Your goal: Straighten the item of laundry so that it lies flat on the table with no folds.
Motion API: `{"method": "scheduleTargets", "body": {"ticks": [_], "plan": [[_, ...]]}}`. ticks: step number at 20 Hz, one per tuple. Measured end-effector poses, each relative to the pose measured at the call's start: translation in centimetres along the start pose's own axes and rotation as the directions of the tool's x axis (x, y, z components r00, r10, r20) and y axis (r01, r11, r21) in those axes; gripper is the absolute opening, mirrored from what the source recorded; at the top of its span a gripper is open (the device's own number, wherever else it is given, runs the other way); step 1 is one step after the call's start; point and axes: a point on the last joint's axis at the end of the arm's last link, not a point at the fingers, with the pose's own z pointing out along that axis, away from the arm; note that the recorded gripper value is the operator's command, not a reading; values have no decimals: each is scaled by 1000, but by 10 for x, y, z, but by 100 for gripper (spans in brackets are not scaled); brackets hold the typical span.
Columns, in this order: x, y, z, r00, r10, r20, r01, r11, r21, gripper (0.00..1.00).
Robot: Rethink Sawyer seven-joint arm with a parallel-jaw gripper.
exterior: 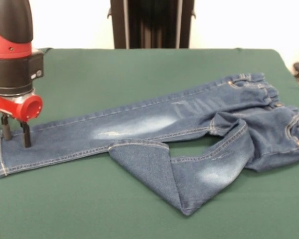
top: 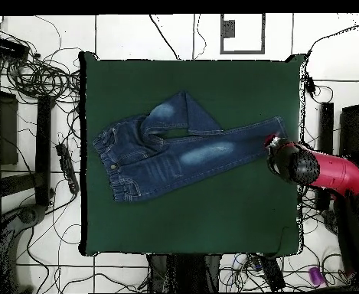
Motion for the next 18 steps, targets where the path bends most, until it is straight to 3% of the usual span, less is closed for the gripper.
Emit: {"method": "scheduleTargets", "body": {"ticks": [10, 14, 18], "plan": [[-11, -11, 2, 999, 47, -13, -47, 998, -30, 100], [-9, -8, 0, 1000, 25, -11, -26, 1000, -16, 100], [2, -1, -10, 999, -41, -24, 42, 998, 38, 100]]}}
